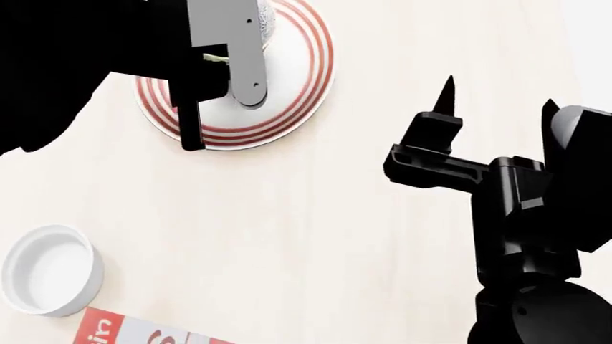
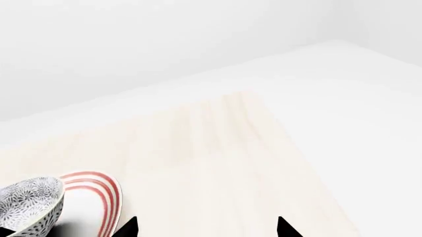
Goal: Pick the akita bowl next to the ramekin and place it on the plate.
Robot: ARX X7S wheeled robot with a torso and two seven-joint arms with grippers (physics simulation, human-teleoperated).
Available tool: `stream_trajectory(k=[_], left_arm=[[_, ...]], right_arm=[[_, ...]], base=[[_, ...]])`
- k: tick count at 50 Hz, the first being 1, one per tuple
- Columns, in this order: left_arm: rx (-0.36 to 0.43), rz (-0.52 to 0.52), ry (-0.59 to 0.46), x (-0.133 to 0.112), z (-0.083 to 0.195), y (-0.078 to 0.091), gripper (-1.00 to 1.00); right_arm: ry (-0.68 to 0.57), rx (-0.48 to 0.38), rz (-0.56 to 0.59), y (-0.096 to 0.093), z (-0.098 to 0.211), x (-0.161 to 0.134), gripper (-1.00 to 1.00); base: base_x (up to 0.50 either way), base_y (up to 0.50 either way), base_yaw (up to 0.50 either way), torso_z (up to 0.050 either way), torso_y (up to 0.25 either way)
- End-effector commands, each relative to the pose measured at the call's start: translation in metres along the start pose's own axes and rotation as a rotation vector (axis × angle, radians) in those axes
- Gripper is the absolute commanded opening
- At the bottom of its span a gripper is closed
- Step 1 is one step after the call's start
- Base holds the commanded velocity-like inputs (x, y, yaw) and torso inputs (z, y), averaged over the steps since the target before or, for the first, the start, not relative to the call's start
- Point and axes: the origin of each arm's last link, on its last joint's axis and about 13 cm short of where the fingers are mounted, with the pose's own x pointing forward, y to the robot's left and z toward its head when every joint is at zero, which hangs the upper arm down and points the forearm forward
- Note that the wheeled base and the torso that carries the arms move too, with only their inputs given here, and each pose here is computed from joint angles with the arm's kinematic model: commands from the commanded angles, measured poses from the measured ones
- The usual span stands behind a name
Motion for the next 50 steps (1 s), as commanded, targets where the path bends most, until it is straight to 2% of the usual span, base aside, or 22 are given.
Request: stream_trajectory(k=[1, 13, 14, 31, 50], left_arm=[[0.005, 0.018, -0.014, -0.001, 0.004, 0.003, -1.00], [0.021, 0.032, 0.004, 0.000, 0.005, 0.004, -1.00], [0.020, 0.029, 0.003, 0.000, 0.005, 0.004, 1.00], [0.020, 0.035, -0.001, -0.002, 0.008, 0.004, 1.00], [0.030, 0.126, -0.086, -0.019, 0.029, 0.015, 1.00]], right_arm=[[0.000, -0.001, 0.000, 0.000, -0.001, 0.000, 1.00], [-0.002, 0.000, 0.000, -0.001, -0.002, 0.000, 1.00], [-0.001, -0.001, 0.000, -0.001, -0.002, 0.000, 1.00], [-0.002, -0.002, 0.000, 0.000, -0.001, -0.001, 1.00], [-0.002, 0.000, -0.001, -0.003, -0.008, 0.003, 1.00]], base=[[0.00, 0.00, 0.00, 0.000, 0.000], [0.00, 0.00, 0.00, 0.000, 0.000], [0.00, 0.00, 0.00, 0.000, 0.000], [0.00, 0.00, 0.00, 0.000, 0.000], [0.00, 0.00, 0.00, 0.000, 0.000]])
